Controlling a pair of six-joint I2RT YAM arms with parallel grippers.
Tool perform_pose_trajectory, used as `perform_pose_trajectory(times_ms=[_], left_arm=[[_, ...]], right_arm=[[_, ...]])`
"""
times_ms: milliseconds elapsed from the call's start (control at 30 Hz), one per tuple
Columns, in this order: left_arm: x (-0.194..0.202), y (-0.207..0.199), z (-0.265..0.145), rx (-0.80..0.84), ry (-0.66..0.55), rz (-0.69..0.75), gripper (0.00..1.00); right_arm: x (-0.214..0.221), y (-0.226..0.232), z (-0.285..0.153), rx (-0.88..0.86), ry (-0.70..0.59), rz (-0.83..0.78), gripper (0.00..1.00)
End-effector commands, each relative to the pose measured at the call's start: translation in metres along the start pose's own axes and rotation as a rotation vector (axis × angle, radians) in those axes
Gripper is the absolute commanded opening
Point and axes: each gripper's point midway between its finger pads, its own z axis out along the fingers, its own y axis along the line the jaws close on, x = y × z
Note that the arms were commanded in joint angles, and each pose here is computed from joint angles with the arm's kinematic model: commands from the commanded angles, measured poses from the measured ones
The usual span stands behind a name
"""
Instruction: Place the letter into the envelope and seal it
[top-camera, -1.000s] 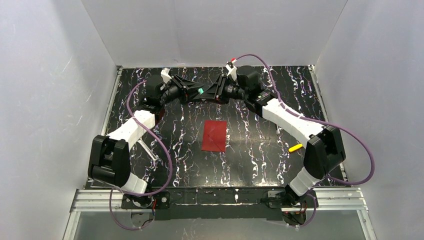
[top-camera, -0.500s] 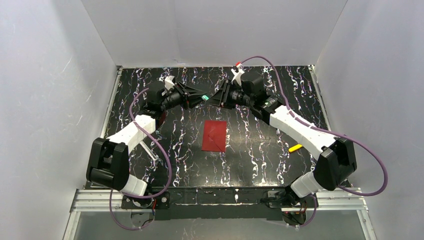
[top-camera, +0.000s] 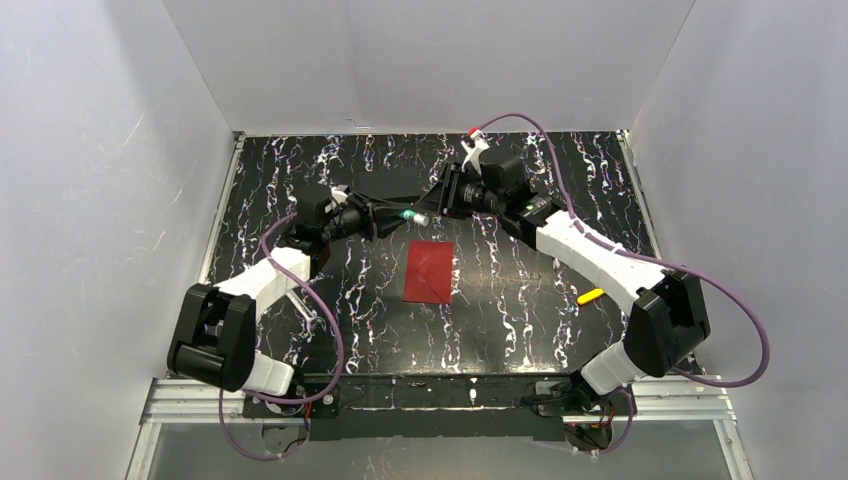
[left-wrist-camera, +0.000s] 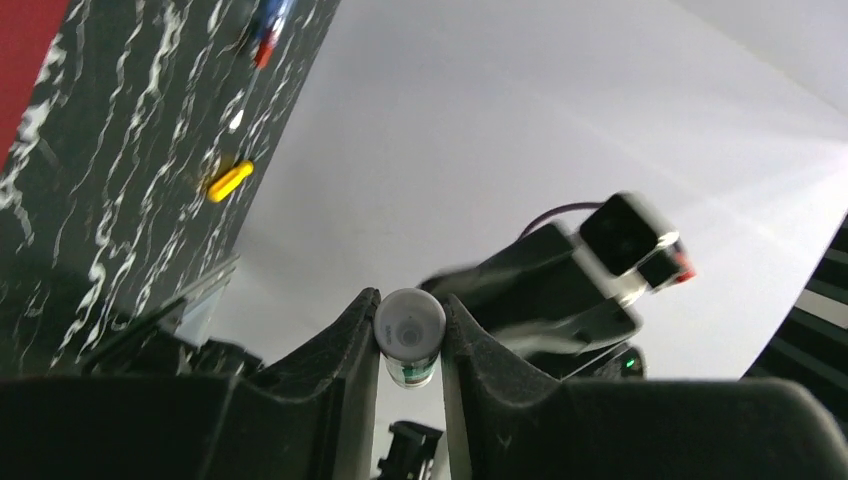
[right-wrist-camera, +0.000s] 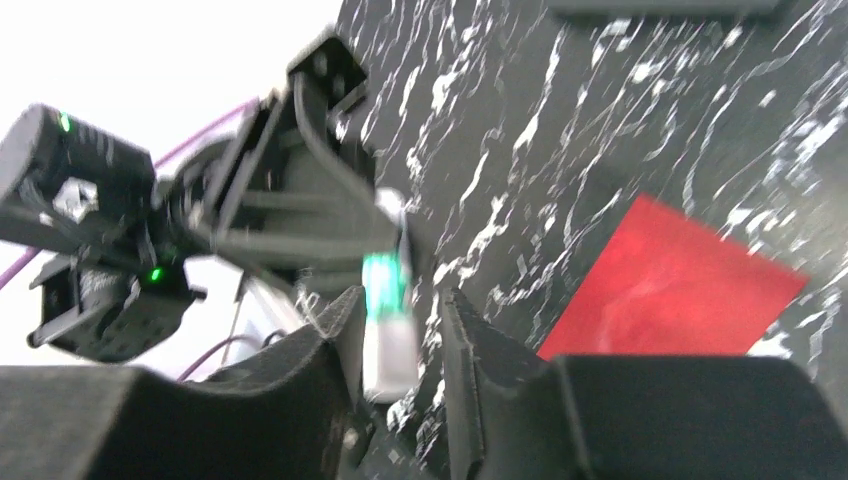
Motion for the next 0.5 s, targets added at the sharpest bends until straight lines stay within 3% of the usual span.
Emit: perform_pose_trajectory(times_ms=[0,100,267,467], left_arm=[[0.03,0.015,-0.013,-0.046,0.085,-0.081,0.0],[0.021,0.018,-0.009,-0.052,0.045,-0.117,0.0],[0.012,0.014,-0.004,-0.047,0.01,-0.148,0.0],[0.003,0.018,0.0,-0.053,-0.03,-0.211,0.0]], right_arm=[[-0.061,-0.01,0.006,0.005,-0.214,-0.097,0.43],[-0.051,-0.001,0.009,-0.044,-0.152,-0.084,0.49],[-0.039,-0.003,0.004,-0.052,-0.113,-0.076,0.73],[-0.02,0.012,-0.006,-0.133,-0.06,-0.172,0.8]])
